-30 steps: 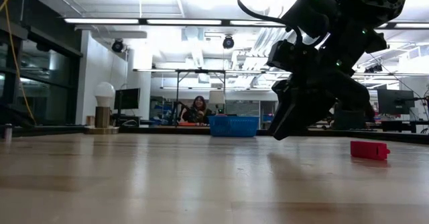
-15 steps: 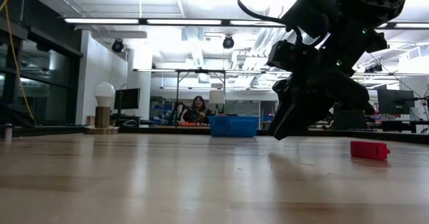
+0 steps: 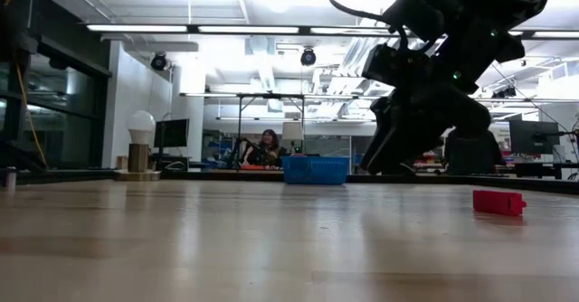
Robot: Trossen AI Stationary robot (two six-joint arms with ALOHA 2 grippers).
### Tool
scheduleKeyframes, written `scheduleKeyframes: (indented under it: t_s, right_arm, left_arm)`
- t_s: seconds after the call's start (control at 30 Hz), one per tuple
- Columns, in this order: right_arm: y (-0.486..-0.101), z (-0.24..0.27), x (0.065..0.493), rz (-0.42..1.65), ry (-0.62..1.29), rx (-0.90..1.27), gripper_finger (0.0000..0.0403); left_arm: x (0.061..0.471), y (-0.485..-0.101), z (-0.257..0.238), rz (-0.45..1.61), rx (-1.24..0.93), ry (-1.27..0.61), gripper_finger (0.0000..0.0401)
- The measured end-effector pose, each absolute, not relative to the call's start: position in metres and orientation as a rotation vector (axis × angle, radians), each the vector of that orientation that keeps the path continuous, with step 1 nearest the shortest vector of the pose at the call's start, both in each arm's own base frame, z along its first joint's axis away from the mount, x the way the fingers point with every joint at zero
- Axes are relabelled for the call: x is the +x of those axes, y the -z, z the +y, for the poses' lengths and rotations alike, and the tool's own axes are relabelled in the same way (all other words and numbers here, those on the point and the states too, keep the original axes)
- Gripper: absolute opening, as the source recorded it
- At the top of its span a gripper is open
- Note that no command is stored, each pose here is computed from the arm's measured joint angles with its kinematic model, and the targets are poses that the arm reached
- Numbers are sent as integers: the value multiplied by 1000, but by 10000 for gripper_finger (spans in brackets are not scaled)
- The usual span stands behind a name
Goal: Pick and place Stapler, Stapler remover, tape
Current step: Put the red stapler into the red bin
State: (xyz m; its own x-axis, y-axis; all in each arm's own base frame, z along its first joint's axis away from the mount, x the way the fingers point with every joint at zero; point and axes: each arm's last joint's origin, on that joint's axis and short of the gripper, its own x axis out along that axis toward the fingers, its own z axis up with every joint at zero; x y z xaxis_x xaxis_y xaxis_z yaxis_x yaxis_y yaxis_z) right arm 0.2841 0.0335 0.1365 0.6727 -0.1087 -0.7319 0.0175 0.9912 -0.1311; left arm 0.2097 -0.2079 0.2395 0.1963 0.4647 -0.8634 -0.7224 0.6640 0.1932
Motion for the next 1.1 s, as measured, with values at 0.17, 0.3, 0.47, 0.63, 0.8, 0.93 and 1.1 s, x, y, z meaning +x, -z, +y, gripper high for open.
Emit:
scheduleKeyframes:
  t_s: [0.17,0.3,0.47,0.63,0.8,0.93,1.1]
  right_arm:
    - [-135,33,282,855,78,-124,156]
    - [-134,32,280,878,92,-135,156]
    - [-132,31,279,899,112,-156,156]
    - [-132,31,278,909,108,-168,156]
    - [-132,28,278,916,119,-207,156]
    - [-135,21,277,916,152,-203,156]
    - [-142,11,271,939,185,-184,156]
  left_arm:
    - [232,-241,-188,1012,-113,-807,177]
    - [244,-241,-176,1009,-50,-797,177]
    - [256,-227,-167,978,-22,-762,177]
    - [262,-203,-158,963,-42,-727,177]
    - [252,-186,-145,920,-93,-712,177]
    - [234,-179,-133,822,-158,-687,177]
    - [220,-165,-119,674,-249,-593,177]
